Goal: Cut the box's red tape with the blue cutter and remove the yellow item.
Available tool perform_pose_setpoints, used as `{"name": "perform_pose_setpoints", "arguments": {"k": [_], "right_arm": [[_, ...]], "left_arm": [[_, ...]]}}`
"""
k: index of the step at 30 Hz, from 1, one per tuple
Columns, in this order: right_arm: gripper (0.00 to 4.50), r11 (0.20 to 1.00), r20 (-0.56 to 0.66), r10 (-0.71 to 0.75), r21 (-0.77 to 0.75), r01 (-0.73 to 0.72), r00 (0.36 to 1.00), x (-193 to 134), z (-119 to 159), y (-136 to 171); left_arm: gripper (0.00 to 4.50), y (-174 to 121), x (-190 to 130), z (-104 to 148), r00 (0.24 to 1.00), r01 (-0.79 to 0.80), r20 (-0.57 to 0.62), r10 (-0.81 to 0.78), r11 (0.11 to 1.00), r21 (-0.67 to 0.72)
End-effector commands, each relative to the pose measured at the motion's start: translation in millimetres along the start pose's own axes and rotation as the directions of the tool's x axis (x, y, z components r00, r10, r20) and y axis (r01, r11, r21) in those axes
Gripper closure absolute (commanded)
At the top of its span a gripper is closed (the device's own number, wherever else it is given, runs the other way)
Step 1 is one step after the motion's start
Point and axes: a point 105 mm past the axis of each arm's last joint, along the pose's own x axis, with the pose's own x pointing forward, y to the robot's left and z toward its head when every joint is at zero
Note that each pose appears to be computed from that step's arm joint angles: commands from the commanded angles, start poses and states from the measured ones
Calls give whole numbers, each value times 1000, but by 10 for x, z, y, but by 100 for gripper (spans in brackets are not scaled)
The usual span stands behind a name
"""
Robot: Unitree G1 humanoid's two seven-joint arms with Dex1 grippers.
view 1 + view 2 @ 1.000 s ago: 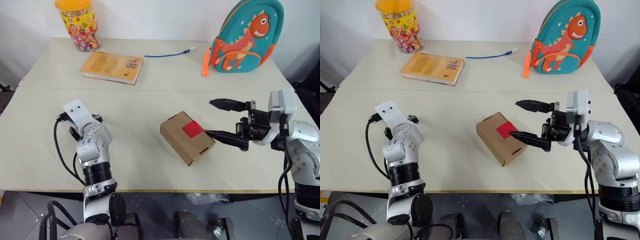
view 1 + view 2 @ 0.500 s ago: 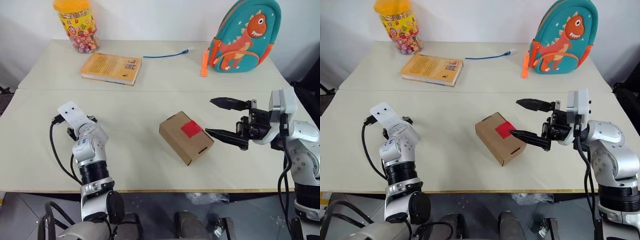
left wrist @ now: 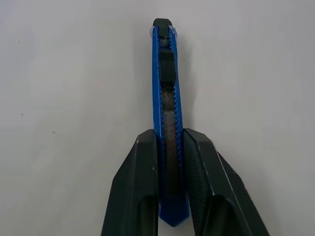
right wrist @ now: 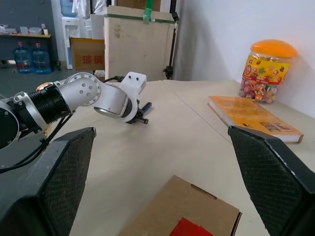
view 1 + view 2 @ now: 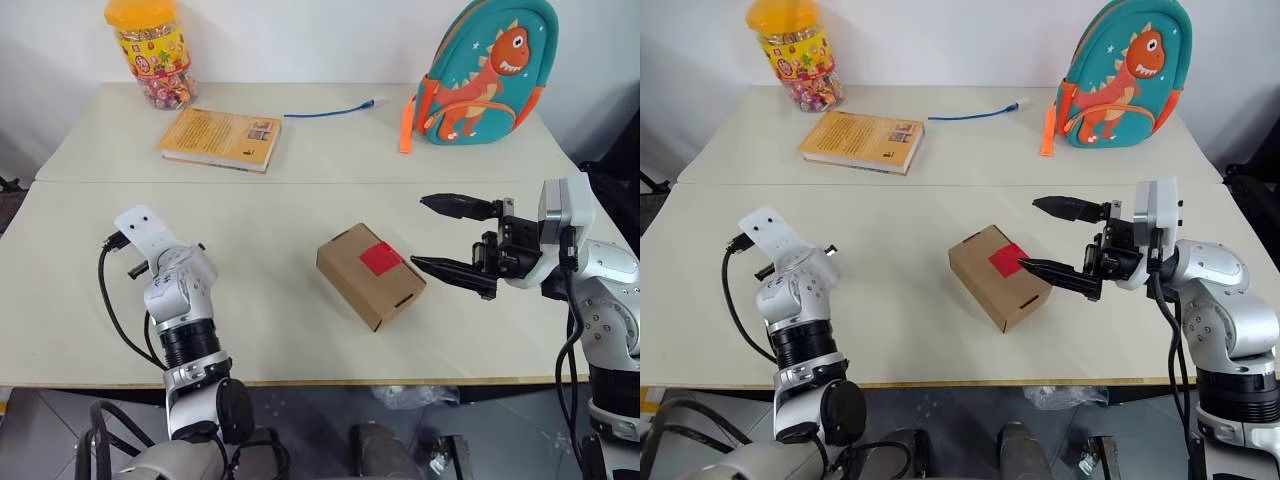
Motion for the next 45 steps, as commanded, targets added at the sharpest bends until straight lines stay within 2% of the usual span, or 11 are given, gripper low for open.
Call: {"name": "perform_pose_setpoints", "arguments": {"k": [1, 4, 7, 9, 13, 15, 18, 24, 27, 40, 45], "right_arm": [[0, 999, 22, 1, -44, 0, 1000, 1, 75, 1], [0, 999, 17, 4, -43, -3, 1000, 1, 75, 15], [0, 999, 3, 3, -35, -3, 1000, -29, 65, 30], [0, 1000, -7, 1, -29, -1, 1000, -49, 61, 44], [0, 1000, -30, 9, -17, -9, 1000, -74, 52, 82], [0, 1000, -52, 28, 4, -28, 998, -82, 37, 135], [0, 991, -149, 111, 87, -99, 983, -102, -76, 364], [0, 955, -244, 236, 235, -179, 941, -99, -177, 896], [47, 977, -330, 147, 198, -84, 932, -114, -317, 963], [448, 988, -496, 38, 146, 41, 867, 127, -950, 1110], [448, 989, -516, 60, 147, 19, 854, 189, -1089, 1046]], "left_arm": [[409, 15, 25, -103, 995, 96, 4, -96, 994, 52], [409, -221, -164, 211, 892, 410, 160, -423, 906, 105], [409, -324, -673, 449, 493, 762, 218, -842, 539, 358], [409, -133, -866, 348, 291, 825, 53, -955, 279, 492], [409, 169, -1090, 39, 60, 768, -378, -924, -199, 609], [409, 282, -1220, -167, -26, 640, -615, -788, -486, 595], [409, 219, -1361, -420, -81, 424, -777, -624, -727, 540], [409, -41, -1643, -801, -146, 311, -848, -509, -837, 449], [409, -115, -1802, -973, -171, 335, -867, -468, -855, 396], [409, -368, -2024, -1159, -113, 406, -872, -477, -823, 397], [409, -425, -2008, -1145, -95, 418, -866, -490, -809, 412]]}}
